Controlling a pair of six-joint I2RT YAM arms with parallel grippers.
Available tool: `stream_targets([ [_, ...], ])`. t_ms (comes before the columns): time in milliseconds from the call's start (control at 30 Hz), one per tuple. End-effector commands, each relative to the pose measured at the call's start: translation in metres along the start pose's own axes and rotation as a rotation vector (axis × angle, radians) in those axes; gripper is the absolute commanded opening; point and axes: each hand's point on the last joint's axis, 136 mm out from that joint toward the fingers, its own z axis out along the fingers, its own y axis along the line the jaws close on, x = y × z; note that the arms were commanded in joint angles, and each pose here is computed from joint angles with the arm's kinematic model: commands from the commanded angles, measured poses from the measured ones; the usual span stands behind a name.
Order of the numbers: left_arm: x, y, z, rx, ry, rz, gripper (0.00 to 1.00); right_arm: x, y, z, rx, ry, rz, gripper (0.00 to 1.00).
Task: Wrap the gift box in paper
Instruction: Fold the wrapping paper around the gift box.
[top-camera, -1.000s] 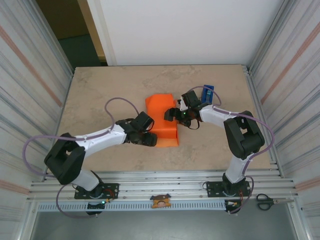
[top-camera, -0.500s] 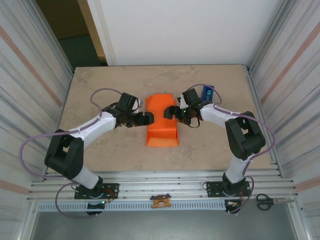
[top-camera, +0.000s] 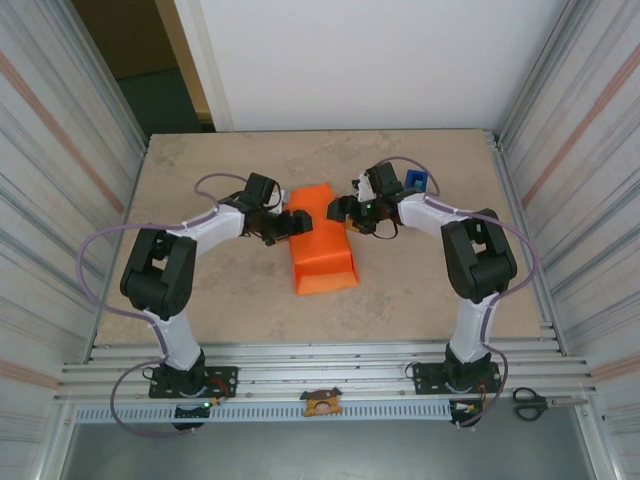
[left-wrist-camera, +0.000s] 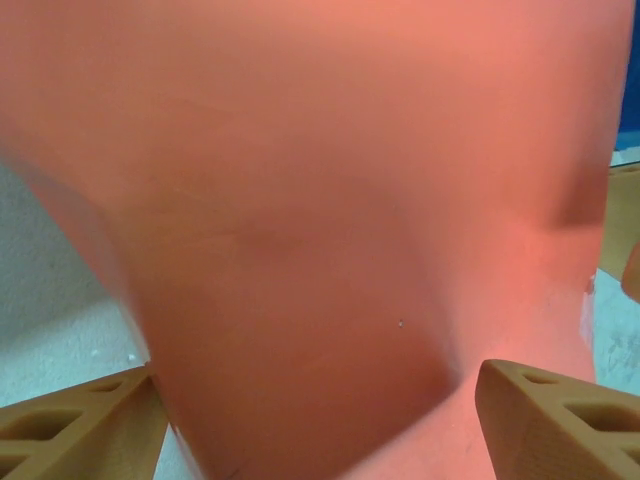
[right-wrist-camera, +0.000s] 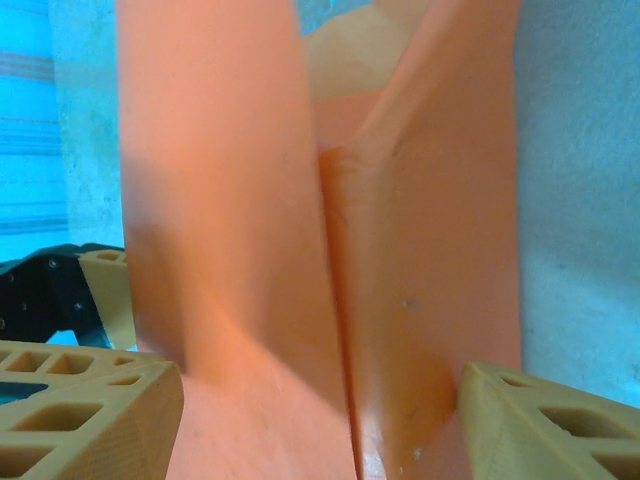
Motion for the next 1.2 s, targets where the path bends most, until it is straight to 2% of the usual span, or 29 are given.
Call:
stream_targets([
  [0,-0.012,-0.019,-0.002,0.069,-0.027,-0.007,0.8,-0.003,0.011,0.005,-0.057,0.043,0.003,0.71],
  [100,-0.012,-0.01,-0.006,0.014,-0.036,-0.001,0.8,-0.007,0.012,-0.004,-0.04,0.014,-0.008,0.75],
  [267,-0.01,-0.009,-0.013,-0.01,-0.038,0.029,0.83,-0.012,0.009,-0.054,0.032,-0.114,-0.051,0.79],
  [400,-0.008,-0.014,-0.021,-0.002,-0.044,0.062,0.84,0.009,-0.011,-0.087,0.068,-0.182,-0.025,0.76],
  [533,-0.006,-0.02,-0.032,0.003,-0.067,0.123,0.84,0.046,-0.034,-0.096,0.091,-0.19,0.021,0.7],
  [633,-0.003,-0.027,-0.045,-0.02,-0.11,0.224,0.84,0.07,-0.048,-0.096,0.094,-0.175,0.073,0.63],
  [833,0.011,-0.047,-0.058,-0.107,-0.13,0.534,0.83,0.095,-0.06,-0.085,0.036,-0.156,0.156,0.49],
  [900,0.014,-0.046,-0.06,-0.141,-0.12,0.548,0.84,0.1,-0.062,-0.079,0.032,-0.136,0.162,0.47],
  [1000,0.02,-0.053,-0.059,-0.117,-0.104,0.584,0.84,0.106,-0.065,-0.072,0.035,-0.112,0.157,0.43],
  [1167,0.033,-0.068,-0.052,-0.261,-0.104,0.886,0.86,0.11,-0.068,-0.063,0.038,-0.09,0.158,0.37],
])
